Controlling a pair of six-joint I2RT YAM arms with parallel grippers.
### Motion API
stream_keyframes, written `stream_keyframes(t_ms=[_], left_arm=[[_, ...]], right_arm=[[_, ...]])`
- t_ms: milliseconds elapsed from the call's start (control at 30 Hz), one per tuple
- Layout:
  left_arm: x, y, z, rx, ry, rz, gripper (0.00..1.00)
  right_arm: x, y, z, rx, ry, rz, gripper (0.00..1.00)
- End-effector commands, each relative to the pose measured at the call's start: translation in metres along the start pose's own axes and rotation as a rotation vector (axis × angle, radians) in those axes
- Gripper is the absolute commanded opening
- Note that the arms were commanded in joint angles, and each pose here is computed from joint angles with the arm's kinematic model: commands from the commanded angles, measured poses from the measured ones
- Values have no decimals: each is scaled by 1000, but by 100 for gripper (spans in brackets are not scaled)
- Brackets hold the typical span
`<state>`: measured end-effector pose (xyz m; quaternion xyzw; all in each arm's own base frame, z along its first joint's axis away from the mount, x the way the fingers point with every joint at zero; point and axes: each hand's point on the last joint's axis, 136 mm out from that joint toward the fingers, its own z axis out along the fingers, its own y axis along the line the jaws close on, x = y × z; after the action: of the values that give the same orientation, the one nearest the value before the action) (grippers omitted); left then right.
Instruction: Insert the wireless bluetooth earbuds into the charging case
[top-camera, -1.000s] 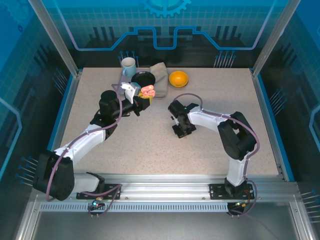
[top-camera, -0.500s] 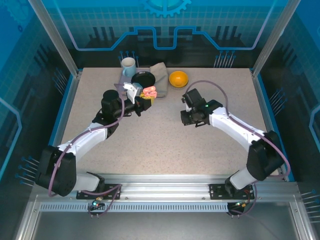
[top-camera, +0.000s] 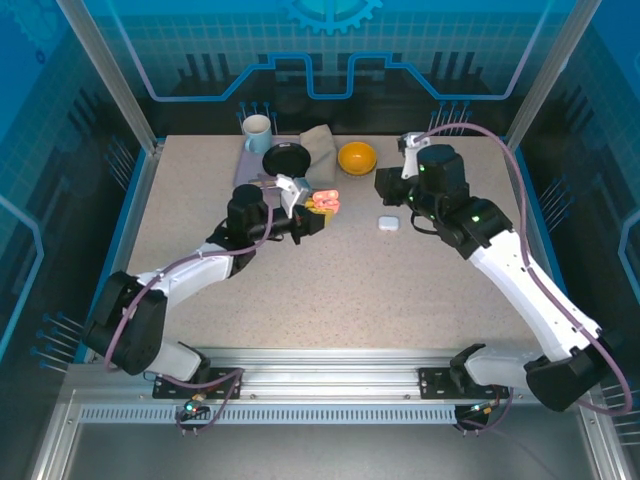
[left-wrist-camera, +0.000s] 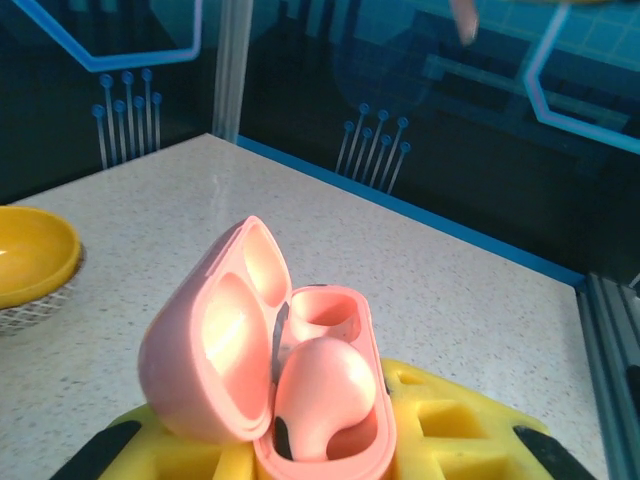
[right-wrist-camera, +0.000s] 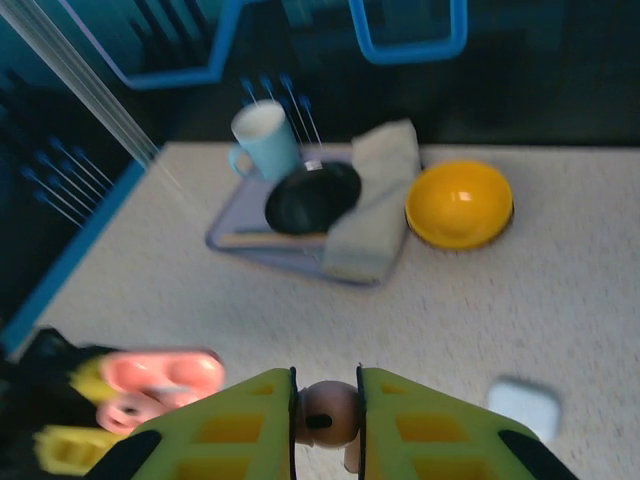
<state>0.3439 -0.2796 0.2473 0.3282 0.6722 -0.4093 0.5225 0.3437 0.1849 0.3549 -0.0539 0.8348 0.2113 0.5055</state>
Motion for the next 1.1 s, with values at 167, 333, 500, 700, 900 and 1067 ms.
stream_keyframes(t_ms=[167, 333, 500, 700, 900, 1067], left_arm=[[-52, -23, 30, 73, -106, 97, 0], [-74, -22, 44, 64, -157, 97, 0], [-94, -26, 53, 86, -190, 99, 0], [-105, -30, 56, 103, -204, 100, 0], [-110, -36, 56, 119, -204, 106, 0], [-108, -41, 61, 134, -197, 100, 0]], right_arm=[[-47, 26, -27, -159, -264, -57, 20], [-47, 32, -34, -212, -330, -87, 20], [-45, 34, -34, -231, -350, -109, 20], [-43, 32, -28, -227, -352, -96, 20], [-42, 30, -24, -226, -351, -68, 19], [-41, 27, -20, -222, -347, -45, 19]])
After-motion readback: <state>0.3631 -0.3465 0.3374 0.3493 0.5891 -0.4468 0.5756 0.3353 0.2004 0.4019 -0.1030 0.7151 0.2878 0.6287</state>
